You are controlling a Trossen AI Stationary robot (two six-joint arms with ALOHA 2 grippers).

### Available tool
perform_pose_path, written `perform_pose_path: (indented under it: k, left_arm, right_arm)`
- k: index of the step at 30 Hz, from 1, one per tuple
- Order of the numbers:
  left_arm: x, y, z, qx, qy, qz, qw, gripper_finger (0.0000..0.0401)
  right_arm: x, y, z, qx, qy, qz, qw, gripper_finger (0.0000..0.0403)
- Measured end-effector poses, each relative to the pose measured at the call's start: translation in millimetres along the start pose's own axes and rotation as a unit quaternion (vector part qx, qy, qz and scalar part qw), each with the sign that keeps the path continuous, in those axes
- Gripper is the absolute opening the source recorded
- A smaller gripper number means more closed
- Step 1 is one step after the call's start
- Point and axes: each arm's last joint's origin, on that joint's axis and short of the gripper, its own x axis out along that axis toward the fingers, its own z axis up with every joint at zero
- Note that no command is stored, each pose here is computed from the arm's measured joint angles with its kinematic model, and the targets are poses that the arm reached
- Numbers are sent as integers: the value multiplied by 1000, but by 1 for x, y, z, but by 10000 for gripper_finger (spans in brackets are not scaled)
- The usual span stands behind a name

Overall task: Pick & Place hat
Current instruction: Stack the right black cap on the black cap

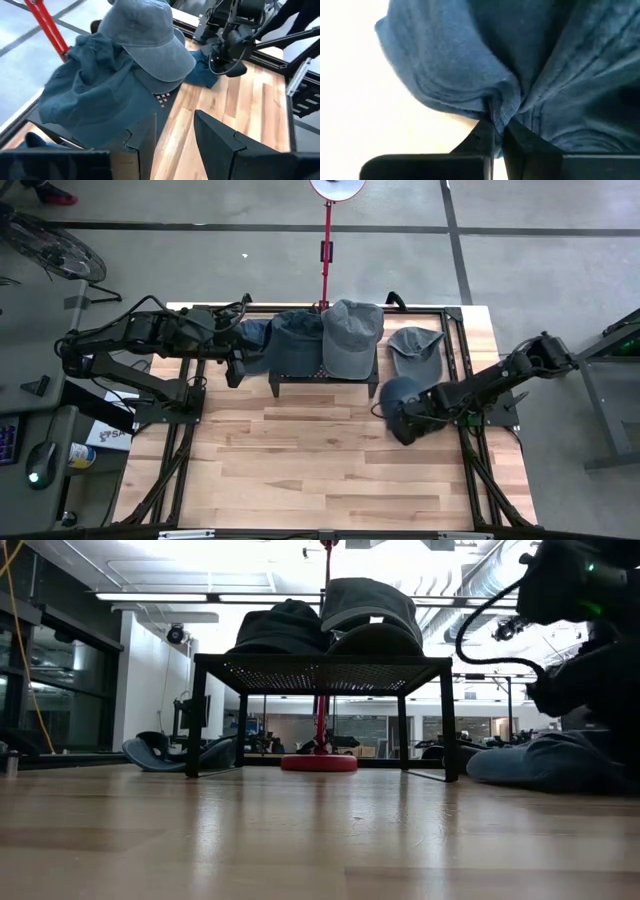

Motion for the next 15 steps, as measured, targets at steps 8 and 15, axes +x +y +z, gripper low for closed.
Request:
perform_pose_path:
  k: [8, 15]
  left_arm:
    - [9, -4, 0, 0, 16, -18, 1000, 131]
    - [12, -7, 1, 19, 25, -47, 998, 131]
  right_arm:
    - [-41, 56, -21, -51, -20, 100, 994, 4]
    - [-99, 102, -52, -88, -106, 199, 970, 3]
